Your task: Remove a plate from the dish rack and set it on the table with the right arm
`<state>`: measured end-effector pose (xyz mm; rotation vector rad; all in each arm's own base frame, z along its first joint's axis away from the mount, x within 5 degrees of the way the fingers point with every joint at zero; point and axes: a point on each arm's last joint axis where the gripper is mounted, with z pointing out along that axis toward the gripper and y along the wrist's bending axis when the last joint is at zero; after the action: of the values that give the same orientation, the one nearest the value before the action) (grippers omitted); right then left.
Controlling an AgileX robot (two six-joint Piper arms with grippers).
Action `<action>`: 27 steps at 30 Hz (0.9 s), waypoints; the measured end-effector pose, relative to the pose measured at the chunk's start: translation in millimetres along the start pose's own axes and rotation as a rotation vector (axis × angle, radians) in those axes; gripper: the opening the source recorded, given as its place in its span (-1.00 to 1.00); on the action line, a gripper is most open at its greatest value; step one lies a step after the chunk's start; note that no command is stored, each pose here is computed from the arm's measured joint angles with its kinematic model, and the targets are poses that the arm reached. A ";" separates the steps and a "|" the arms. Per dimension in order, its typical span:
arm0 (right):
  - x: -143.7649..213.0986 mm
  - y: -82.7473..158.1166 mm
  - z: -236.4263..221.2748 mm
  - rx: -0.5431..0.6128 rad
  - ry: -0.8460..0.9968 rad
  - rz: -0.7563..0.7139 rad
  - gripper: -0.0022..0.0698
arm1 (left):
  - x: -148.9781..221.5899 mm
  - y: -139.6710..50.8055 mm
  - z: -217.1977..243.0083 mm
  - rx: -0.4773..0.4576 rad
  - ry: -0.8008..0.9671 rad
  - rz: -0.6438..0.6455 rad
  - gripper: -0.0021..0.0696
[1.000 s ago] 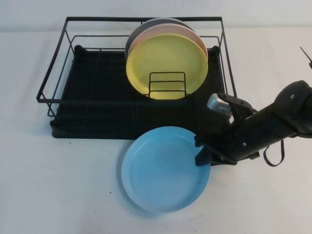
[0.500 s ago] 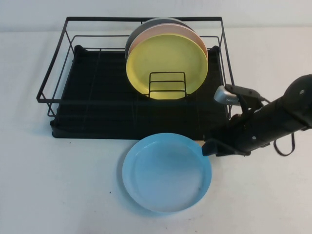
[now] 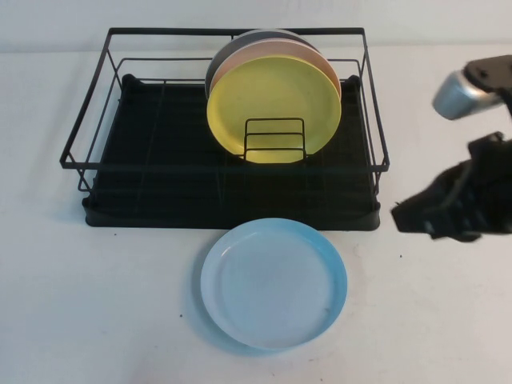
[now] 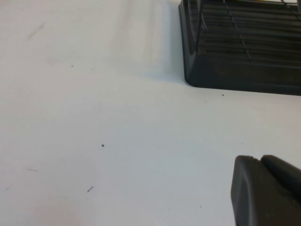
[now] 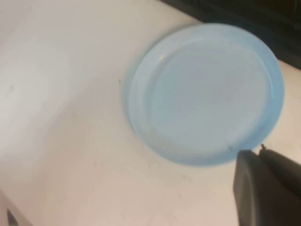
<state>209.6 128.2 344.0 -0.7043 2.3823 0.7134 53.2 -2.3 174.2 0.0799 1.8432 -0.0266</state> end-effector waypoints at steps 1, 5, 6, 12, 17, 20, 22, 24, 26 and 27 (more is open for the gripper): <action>3.4 2.9 -7.2 0.008 0.008 -0.024 -0.99 | 0.0 0.0 0.0 0.000 0.000 0.000 -0.96; 12.2 7.7 -25.1 0.051 0.027 -0.094 -0.99 | 0.0 0.0 0.0 0.000 0.000 0.000 -0.96; 13.5 8.1 -27.8 0.061 0.028 -0.105 -0.99 | 0.0 0.0 0.0 0.000 0.000 0.000 -0.96; 18.4 1.5 -31.9 0.139 0.020 -0.144 -0.99 | 0.0 0.0 0.0 0.000 0.000 0.000 -0.96; 48.7 -13.7 -43.9 0.289 -0.191 -0.123 -0.99 | 0.0 0.0 0.0 0.000 0.000 0.000 -0.96; 93.2 -27.5 -44.6 0.417 -0.326 -0.096 -0.99 | 0.0 0.0 0.0 0.000 0.000 0.000 -0.96; 126.6 -39.0 -40.5 0.526 -0.422 -0.088 -0.99 | 0.0 0.0 0.0 0.000 0.000 0.000 -0.96; 155.8 -47.0 -34.7 0.608 -0.506 -0.076 -0.99 | 0.0 0.0 0.0 0.000 0.000 0.000 -0.96; 181.3 -51.6 -29.3 0.672 -0.582 -0.068 -0.99 | 0.0 0.0 0.0 0.000 0.000 0.000 -0.96; 193.2 -53.0 -26.6 0.698 -0.620 -0.066 -0.99 | 0.0 0.0 0.0 0.000 0.000 0.000 -0.96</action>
<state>95.2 12.1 224.6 -0.2092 1.8254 0.0195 53.2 -2.3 174.2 0.0799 1.8432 -0.0266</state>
